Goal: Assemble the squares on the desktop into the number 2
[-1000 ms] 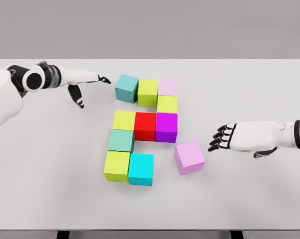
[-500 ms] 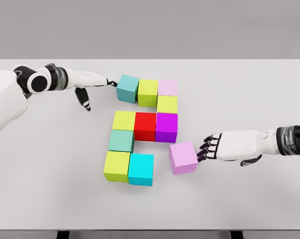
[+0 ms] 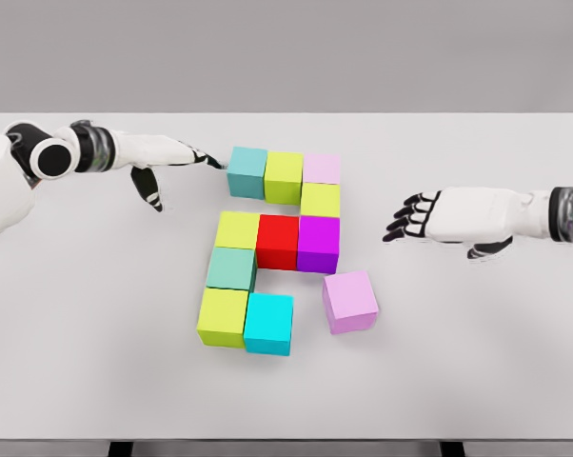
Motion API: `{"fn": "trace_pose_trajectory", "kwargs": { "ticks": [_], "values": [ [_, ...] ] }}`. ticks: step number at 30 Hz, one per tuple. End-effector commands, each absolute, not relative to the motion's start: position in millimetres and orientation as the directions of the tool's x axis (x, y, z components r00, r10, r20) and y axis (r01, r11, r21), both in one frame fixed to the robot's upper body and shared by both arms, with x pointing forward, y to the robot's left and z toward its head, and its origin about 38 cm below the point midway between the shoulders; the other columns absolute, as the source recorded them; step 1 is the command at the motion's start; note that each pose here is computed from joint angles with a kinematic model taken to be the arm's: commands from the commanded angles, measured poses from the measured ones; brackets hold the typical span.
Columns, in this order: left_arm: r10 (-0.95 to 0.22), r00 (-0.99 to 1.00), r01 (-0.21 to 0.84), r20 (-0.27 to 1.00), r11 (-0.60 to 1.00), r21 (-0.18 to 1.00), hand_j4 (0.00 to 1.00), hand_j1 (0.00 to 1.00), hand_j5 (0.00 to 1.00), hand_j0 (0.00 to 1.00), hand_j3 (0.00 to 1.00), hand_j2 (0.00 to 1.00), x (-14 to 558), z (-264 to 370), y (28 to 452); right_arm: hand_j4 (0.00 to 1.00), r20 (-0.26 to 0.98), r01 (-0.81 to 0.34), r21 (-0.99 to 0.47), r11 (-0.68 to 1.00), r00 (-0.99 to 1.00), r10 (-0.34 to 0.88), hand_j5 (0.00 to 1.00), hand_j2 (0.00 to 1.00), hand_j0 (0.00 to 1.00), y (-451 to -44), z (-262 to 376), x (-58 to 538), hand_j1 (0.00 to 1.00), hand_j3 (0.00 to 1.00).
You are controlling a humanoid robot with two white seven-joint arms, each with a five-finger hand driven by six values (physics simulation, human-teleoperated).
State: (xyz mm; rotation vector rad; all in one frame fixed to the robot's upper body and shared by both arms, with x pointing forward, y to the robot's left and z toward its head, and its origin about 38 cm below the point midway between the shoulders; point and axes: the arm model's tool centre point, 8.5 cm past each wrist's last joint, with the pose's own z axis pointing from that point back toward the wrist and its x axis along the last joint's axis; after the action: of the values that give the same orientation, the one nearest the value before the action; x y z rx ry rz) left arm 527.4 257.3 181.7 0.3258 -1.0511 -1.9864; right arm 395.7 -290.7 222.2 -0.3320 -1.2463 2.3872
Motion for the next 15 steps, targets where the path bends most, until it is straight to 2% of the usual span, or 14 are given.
{"fn": "trace_pose_trajectory", "kwargs": {
  "ticks": [1,3,7,15],
  "values": [
    [-0.764,-0.635,0.536,0.114,-0.329,0.777,1.00,1.00,1.00,1.00,1.00,1.00,517.3,192.6,297.6,1.00,0.016,-0.288,-0.829,-0.480,-0.869,0.495,1.00,1.00,1.00,-286.3,209.7,406.6,1.00,1.00],
    [-0.771,-0.628,0.532,0.105,-0.327,0.781,1.00,1.00,1.00,1.00,1.00,1.00,507.9,205.2,334.2,1.00,0.000,-0.284,-0.820,-0.498,-0.868,0.496,1.00,1.00,1.00,-286.9,206.2,407.8,1.00,1.00],
    [-0.601,-0.793,0.408,0.101,-0.400,0.821,1.00,1.00,1.00,1.00,1.00,1.00,487.3,224.4,285.0,1.00,0.006,-0.289,-0.796,-0.532,-0.883,0.470,1.00,1.00,1.00,-279.3,191.9,401.5,1.00,1.00],
    [-0.655,-0.752,0.390,0.071,-0.356,0.850,1.00,1.00,1.00,1.00,1.00,1.00,489.6,249.1,316.9,1.00,0.025,-0.247,-0.782,-0.572,-0.930,0.368,1.00,1.00,1.00,-252.8,183.4,377.0,1.00,1.00]
  ]
}}
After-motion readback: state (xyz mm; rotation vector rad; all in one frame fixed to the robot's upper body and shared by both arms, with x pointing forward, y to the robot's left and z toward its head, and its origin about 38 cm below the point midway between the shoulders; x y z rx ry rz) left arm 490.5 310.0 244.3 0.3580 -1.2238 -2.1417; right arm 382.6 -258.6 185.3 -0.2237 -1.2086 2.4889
